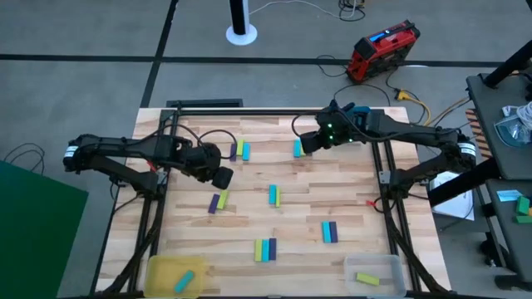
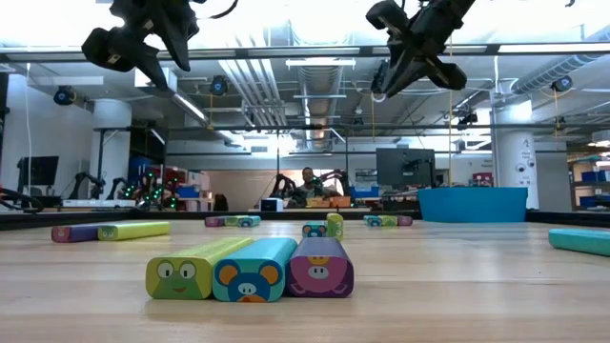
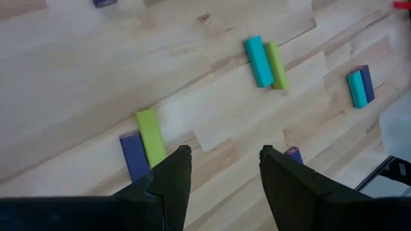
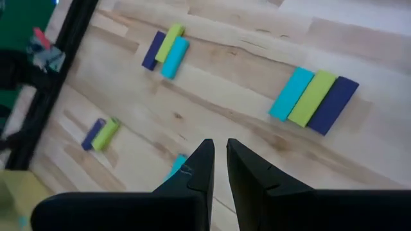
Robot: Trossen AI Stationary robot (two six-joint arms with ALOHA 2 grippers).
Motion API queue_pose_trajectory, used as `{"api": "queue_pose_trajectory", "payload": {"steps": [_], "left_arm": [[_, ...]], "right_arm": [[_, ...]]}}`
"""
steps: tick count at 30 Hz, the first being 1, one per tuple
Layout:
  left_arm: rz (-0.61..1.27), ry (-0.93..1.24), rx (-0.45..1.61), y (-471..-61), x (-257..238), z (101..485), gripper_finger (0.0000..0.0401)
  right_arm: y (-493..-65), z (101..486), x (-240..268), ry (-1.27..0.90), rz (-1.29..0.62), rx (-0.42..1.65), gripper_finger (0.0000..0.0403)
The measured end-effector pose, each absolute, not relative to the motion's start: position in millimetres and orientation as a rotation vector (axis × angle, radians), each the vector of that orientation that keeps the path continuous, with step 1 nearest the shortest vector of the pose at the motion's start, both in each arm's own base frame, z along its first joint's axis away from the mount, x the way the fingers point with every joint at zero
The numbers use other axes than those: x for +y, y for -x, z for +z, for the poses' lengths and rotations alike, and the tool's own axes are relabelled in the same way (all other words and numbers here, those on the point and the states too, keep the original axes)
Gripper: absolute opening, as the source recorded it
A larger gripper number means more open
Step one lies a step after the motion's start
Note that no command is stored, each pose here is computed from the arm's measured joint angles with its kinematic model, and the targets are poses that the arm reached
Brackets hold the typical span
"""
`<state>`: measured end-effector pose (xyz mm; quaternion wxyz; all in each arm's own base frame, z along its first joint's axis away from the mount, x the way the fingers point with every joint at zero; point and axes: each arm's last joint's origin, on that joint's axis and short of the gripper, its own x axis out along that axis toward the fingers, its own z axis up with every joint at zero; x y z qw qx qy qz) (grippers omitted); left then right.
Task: Sort blocks
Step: Put the violet block into the blue bin
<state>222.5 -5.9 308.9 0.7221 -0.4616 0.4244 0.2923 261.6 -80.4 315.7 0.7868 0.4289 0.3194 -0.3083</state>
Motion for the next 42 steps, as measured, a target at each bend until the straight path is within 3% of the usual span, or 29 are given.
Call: {"api": "queue_pose_trajectory", "payload": {"steps": [32,38,42], "left_arm": [[0.654,0.989,0.927,-222.5,-5.1,308.9,0.0162],[0.656,0.996,0.937,-221.8,-5.3,308.5,0.0162],[0.689,1.062,1.056,-214.5,-7.4,303.6,0.0162]], "right_arm": [[-260.3,366.6,-76.9,-0.843,-0.511,0.657,0.0034],[-269.7,370.3,-79.7,-0.812,-0.522,0.739,0.0034],[-280.8,370.9,-83.0,-0.77,-0.53,0.846,0.0034]]}}
